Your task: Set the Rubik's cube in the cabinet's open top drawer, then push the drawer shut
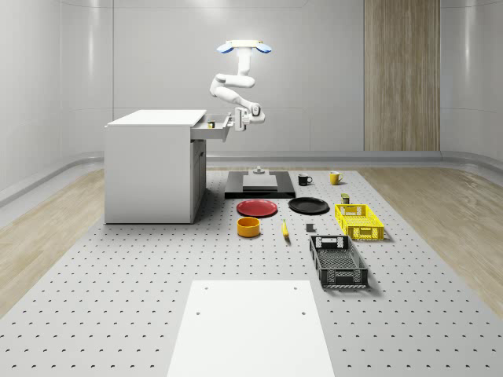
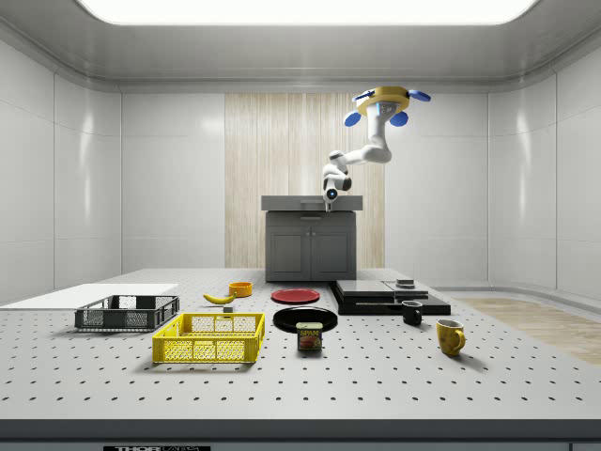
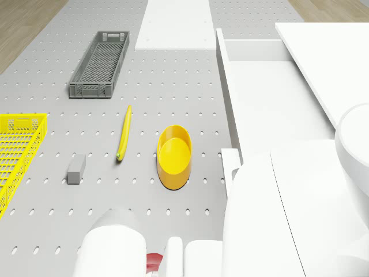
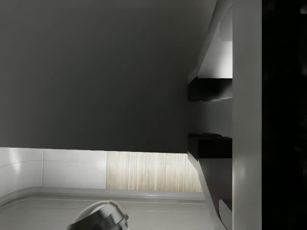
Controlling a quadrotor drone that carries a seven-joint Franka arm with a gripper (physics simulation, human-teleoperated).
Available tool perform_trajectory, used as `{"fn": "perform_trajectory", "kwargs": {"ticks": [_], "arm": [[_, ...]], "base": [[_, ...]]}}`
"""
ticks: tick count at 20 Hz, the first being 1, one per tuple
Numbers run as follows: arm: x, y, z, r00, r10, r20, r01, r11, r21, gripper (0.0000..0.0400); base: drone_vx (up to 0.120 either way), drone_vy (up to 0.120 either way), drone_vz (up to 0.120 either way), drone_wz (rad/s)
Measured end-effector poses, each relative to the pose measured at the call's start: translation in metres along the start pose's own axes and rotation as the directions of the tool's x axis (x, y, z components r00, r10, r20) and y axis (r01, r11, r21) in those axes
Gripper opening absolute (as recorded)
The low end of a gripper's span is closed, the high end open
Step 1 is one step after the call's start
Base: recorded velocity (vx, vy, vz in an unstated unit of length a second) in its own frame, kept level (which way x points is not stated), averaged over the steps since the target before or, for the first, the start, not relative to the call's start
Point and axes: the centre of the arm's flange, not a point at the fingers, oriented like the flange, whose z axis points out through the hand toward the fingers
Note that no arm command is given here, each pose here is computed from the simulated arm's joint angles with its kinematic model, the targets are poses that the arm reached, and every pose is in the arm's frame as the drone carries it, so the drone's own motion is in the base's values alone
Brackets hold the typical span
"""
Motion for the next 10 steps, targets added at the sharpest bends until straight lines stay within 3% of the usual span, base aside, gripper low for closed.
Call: {"fn": "perform_trajectory", "kwargs": {"ticks": [5, 10], "arm": [[-0.006, 0.003, 0.027, 1.000, 0.016, 0.000, -0.016, 1.000, -0.001, 0.0103], [-0.008, 0.004, 0.050, 1.000, 0.023, 0.000, -0.023, 1.000, -0.002, 0.0105]], "base": [[0.000, 0.000, 0.000, 0.000], [0.000, -0.120, 0.000, 0.000]]}}
